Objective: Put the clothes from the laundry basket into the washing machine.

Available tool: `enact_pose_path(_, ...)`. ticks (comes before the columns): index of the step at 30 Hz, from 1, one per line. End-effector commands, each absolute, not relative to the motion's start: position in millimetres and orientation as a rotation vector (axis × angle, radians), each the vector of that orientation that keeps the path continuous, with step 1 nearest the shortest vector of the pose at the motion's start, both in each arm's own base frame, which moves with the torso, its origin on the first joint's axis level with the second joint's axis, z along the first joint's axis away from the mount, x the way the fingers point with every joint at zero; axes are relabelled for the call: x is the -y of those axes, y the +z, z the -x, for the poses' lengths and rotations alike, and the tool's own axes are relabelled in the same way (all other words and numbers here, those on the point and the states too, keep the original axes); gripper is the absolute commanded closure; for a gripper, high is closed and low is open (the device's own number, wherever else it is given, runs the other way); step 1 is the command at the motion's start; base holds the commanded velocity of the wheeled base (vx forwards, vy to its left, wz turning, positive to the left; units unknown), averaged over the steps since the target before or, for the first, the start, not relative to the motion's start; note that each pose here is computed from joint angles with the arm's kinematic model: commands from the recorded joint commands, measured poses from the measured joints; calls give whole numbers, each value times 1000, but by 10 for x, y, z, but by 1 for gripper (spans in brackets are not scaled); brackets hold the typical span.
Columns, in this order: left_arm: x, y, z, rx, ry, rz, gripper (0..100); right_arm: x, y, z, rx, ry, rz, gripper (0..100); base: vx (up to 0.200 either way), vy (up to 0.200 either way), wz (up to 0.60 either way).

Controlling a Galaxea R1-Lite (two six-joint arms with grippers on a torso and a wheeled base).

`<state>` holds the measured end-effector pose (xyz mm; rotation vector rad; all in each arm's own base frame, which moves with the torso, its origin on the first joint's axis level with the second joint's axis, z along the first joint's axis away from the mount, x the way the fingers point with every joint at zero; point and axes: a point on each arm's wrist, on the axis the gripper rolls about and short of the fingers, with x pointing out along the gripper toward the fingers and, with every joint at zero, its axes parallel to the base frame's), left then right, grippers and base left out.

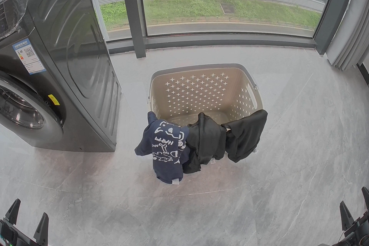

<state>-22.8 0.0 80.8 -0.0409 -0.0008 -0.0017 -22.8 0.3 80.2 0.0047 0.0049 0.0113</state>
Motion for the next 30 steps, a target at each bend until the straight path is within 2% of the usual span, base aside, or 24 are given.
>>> enact_pose_path(1, 0, 761, 222, -8, -1, 41, 0, -3, 753, 229, -5, 12, -5, 0, 0, 0, 0)
enact_pose_path(19, -1, 761, 222, -8, -3, 43, 0, -3, 753, 229, -5, 12, -5, 0, 0, 0, 0)
enact_pose_path(28, -1, 761, 222, -8, -3, 44, 0, -4, 753, 228, -6, 11, -3, 0, 0, -200, 0)
enact_pose_path(30, -1, 761, 222, -8, -3, 46, 0, -4, 753, 228, -6, 11, -3, 0, 0, 0, 0)
